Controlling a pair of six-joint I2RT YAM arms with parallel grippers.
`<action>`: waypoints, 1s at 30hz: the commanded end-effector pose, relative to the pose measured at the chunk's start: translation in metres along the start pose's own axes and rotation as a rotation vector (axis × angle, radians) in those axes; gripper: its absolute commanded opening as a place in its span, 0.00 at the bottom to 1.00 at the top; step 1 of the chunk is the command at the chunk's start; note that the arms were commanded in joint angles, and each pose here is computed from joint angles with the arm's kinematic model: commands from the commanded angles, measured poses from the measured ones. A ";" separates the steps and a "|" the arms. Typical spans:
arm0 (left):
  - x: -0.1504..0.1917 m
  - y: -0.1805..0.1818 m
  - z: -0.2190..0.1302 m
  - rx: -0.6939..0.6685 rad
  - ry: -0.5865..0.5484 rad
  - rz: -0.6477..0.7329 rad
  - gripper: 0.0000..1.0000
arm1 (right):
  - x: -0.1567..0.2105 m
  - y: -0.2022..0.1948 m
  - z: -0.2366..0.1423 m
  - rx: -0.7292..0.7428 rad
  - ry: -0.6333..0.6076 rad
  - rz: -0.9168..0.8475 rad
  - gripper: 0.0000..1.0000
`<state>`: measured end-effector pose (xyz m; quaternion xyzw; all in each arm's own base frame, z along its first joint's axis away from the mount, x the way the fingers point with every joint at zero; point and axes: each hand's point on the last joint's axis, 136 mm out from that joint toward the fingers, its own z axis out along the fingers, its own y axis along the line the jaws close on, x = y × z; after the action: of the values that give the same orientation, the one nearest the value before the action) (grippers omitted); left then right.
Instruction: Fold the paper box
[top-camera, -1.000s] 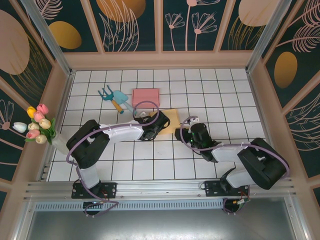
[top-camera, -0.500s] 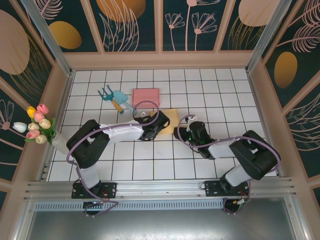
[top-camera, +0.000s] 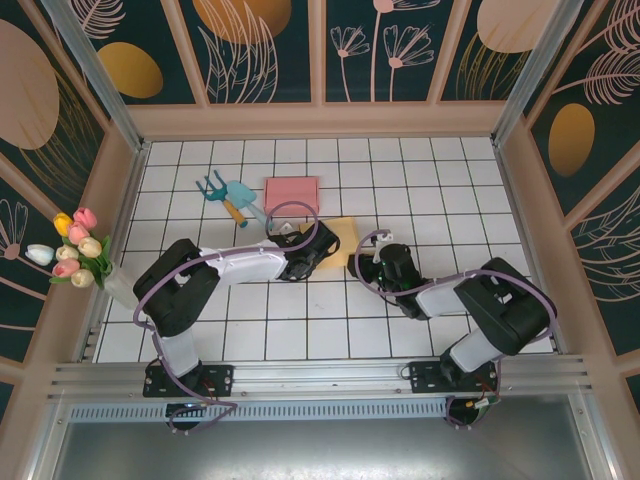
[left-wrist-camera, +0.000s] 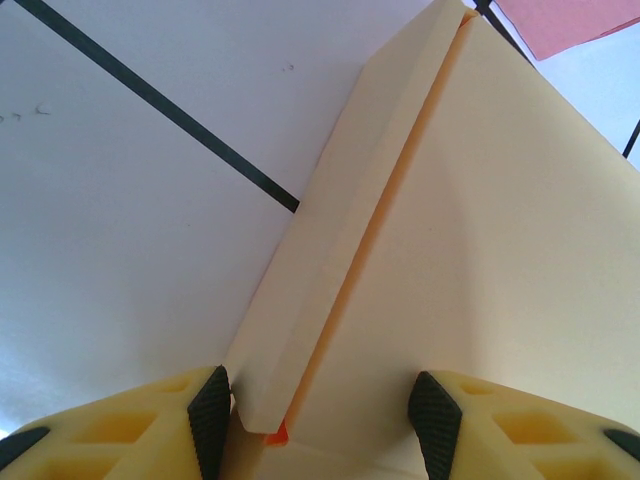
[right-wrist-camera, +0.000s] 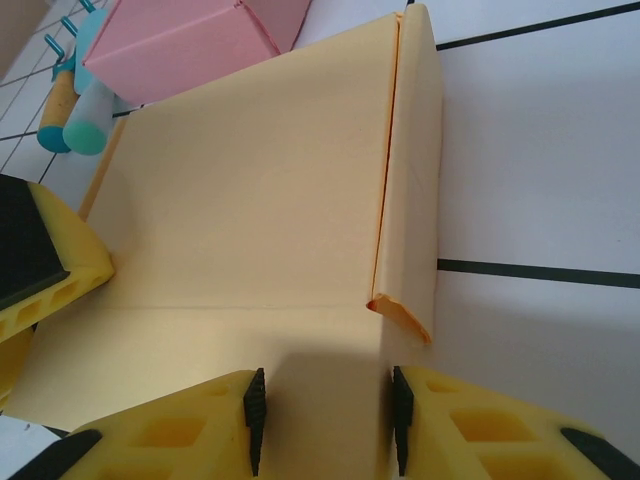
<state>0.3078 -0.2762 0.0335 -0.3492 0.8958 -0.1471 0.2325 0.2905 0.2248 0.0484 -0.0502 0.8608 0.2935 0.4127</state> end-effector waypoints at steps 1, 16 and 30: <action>0.023 0.096 0.028 -0.321 0.101 0.103 0.54 | 0.005 0.000 0.001 -0.028 -0.008 -0.004 0.40; 0.022 0.098 0.030 -0.327 0.100 0.102 0.54 | 0.009 -0.009 -0.001 0.009 -0.018 -0.003 0.40; 0.024 0.099 0.033 -0.332 0.106 0.101 0.54 | 0.009 -0.011 -0.005 0.016 -0.032 -0.004 0.39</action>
<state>0.3092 -0.2764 0.0319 -0.3509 0.8958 -0.1478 0.2291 0.2914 0.2208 0.0484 -0.0444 0.8486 0.2991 0.4342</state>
